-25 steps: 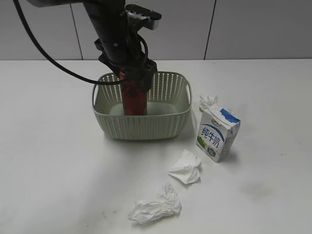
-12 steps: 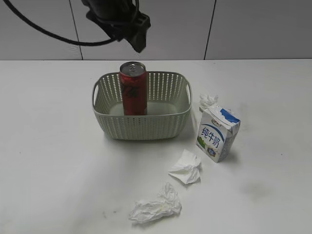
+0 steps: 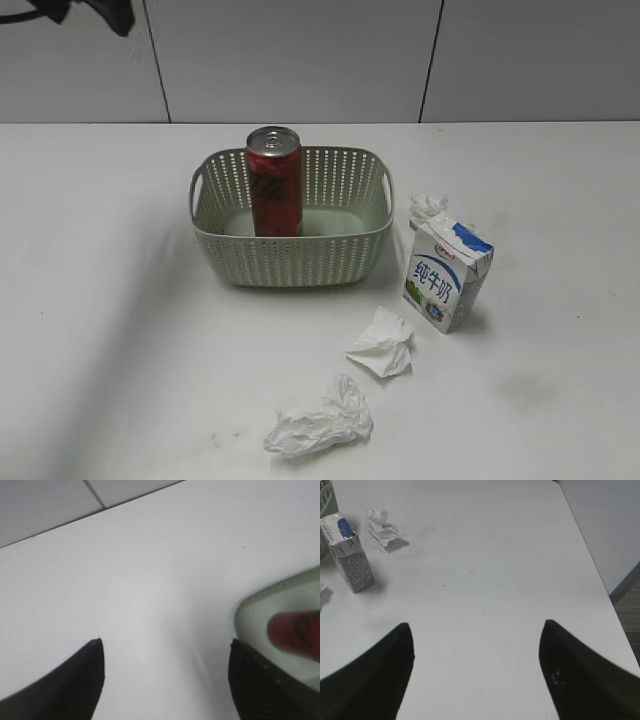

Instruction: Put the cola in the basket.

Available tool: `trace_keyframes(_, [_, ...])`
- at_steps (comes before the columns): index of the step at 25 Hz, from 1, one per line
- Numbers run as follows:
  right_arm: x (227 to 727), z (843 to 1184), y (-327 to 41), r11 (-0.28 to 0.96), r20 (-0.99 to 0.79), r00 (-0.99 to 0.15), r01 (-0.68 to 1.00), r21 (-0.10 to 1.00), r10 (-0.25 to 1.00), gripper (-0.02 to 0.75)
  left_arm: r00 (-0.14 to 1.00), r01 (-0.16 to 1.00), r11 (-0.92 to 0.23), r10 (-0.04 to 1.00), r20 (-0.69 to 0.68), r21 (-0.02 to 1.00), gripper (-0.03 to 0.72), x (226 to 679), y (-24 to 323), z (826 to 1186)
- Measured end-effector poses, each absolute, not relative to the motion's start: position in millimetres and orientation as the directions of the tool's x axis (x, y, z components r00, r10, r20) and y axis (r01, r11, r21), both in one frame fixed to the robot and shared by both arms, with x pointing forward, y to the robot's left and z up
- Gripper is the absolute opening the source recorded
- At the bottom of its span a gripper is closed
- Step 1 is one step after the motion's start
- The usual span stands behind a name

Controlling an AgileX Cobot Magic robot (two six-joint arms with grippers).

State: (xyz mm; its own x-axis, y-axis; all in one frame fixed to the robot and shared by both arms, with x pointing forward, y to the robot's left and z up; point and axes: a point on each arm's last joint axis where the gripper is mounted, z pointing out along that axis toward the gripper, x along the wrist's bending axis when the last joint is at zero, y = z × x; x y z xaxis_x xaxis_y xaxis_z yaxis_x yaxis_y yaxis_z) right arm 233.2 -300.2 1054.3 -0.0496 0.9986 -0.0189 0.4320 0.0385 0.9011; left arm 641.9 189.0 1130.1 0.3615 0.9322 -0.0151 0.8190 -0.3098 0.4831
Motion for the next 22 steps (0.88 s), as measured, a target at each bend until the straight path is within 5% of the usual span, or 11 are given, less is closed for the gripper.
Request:
trace_keyframes(9, [233.2, 1054.3, -300.2, 0.039, -0.019, -0.050, 0.432, 0.901, 0.999, 0.590, 0.203, 0.887, -0.174, 0.979, -0.024, 0.429, 0.589, 597.3, 259.2, 1134.1])
trace_keyframes(22, [233.2, 1054.3, -300.2, 0.039, -0.019, -0.050, 0.432, 0.901, 0.999, 0.590, 0.168, 0.953, -0.151, 0.985, -0.043, 0.264, 0.589, 466.8, 278.8, 1083.6])
